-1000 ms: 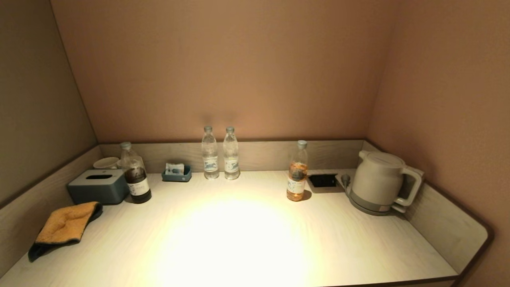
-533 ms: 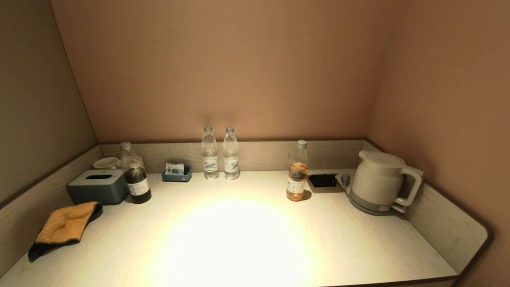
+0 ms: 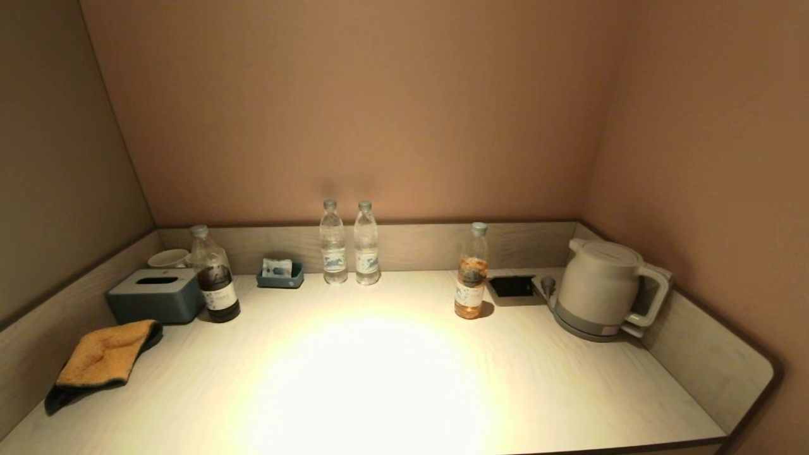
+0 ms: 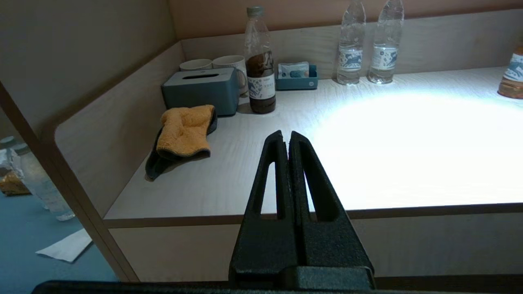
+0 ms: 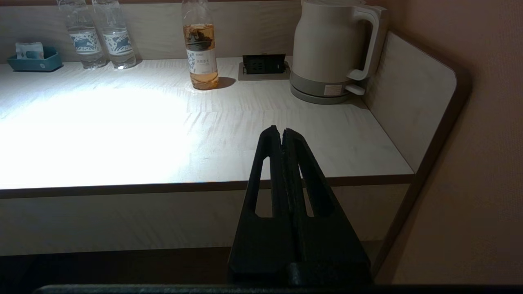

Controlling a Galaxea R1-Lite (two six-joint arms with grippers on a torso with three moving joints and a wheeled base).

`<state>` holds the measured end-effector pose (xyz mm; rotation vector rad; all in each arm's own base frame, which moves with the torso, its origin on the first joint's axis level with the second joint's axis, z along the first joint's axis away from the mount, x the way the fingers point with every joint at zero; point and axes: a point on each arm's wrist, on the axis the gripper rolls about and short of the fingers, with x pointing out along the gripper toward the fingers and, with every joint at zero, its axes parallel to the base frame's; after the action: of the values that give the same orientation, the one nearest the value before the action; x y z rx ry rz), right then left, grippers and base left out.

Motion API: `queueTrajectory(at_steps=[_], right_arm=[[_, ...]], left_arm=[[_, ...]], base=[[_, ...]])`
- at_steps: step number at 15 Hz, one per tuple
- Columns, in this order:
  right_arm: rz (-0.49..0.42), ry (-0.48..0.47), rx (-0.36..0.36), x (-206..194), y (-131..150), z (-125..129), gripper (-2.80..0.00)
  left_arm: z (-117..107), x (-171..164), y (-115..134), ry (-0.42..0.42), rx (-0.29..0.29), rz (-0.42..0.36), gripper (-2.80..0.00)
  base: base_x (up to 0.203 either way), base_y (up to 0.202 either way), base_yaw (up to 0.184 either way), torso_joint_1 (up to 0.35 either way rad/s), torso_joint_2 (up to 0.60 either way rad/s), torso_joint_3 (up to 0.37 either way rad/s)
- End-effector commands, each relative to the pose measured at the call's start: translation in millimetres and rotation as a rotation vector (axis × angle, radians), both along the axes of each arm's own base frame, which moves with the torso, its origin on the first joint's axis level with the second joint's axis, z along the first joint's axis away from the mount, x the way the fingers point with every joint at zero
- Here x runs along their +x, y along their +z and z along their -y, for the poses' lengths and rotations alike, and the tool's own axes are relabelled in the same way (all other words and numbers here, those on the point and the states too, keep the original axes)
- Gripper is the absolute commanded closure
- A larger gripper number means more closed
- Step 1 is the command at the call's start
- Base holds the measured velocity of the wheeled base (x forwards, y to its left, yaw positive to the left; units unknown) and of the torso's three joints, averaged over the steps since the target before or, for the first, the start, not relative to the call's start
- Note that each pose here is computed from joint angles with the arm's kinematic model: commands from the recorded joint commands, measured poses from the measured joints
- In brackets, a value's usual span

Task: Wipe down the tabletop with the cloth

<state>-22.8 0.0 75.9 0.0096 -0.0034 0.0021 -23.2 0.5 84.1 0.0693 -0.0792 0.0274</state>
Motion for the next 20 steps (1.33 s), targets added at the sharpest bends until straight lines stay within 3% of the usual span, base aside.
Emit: queueTrajectory(at_steps=[1, 6, 20], right_arm=[[0.001, 0.001, 0.0, 0.0, 0.1, 0.0, 0.0], [0.001, 0.001, 0.0, 0.0, 0.1, 0.0, 0.0], [0.001, 0.001, 0.0, 0.0, 0.1, 0.0, 0.0]], left_arm=[[0.0, 0.1, -1.8, -0.003, -0.003, -0.016, 0.0], [0.4, 0.3, -9.4, -0.016, -0.013, -0.091, 0.0], [0.3, 0.4, -9.7, -0.015, -0.036, -0.09, 0.0]], base=[[0.0, 0.0, 0.0, 0.0, 0.0, 0.0], [0.0, 0.0, 0.0, 0.0, 0.0, 0.0], [0.0, 0.0, 0.0, 0.0, 0.0, 0.0]])
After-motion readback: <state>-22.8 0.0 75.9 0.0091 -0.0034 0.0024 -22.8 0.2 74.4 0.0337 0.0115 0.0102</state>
